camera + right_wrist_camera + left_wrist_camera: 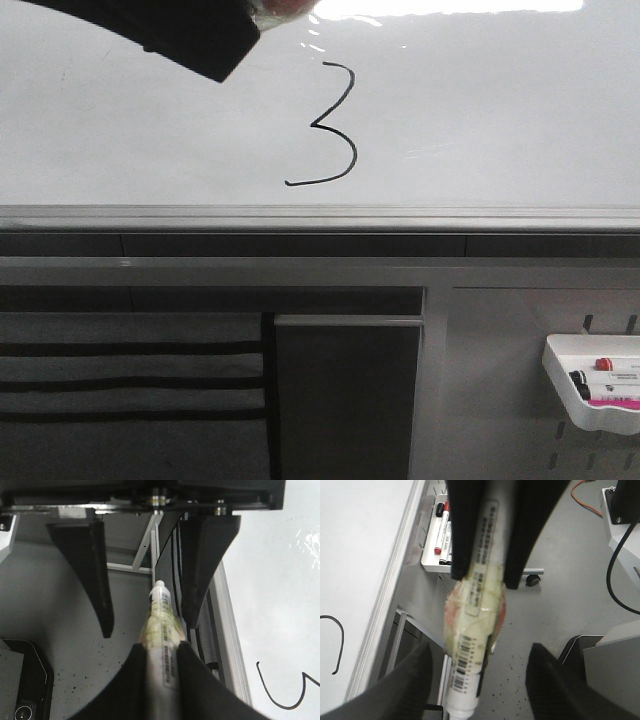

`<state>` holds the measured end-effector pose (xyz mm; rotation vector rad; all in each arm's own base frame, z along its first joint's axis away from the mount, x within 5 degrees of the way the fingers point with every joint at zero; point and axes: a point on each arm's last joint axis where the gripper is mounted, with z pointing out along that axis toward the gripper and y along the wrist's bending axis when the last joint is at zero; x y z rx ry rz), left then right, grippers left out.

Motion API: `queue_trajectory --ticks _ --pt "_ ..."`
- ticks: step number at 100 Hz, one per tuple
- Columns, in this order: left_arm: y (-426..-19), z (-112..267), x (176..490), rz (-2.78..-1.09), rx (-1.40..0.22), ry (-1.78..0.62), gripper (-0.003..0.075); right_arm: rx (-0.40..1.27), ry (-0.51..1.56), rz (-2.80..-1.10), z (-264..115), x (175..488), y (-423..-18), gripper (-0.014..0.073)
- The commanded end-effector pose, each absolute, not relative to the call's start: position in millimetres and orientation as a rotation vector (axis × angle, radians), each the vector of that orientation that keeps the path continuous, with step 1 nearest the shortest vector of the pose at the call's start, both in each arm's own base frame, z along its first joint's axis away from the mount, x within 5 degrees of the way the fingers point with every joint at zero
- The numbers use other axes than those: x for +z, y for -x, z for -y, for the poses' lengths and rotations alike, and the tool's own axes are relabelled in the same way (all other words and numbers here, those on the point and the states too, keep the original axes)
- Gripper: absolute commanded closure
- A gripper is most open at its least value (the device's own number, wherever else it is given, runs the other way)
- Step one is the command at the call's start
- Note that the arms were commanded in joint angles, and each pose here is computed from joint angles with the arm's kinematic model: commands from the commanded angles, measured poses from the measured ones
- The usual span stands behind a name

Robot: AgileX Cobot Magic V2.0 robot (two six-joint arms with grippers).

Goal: Write number 3 on whiteboard

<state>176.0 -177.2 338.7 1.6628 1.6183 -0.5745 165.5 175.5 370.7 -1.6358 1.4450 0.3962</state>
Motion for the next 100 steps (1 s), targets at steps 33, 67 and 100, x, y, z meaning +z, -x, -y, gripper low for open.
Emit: queue_trajectory --ticks 33,67,100 --pt "-174.3 179.4 358.2 -1.56 -0.585 -1.585 0.0679 0.405 1.572 -1.389 -175.5 388.9 -162.6 0.0626" --pt "-174.3 179.4 358.2 -1.56 -0.585 -1.585 0.0741 0.418 1.583 -1.397 -175.4 388.0 -161.4 0.0594" --pt "-188.2 173.1 360.0 -1.576 -0.457 -1.499 0.0741 0.402 1.461 -1.45 -155.9 401.1 -159.3 0.0238"
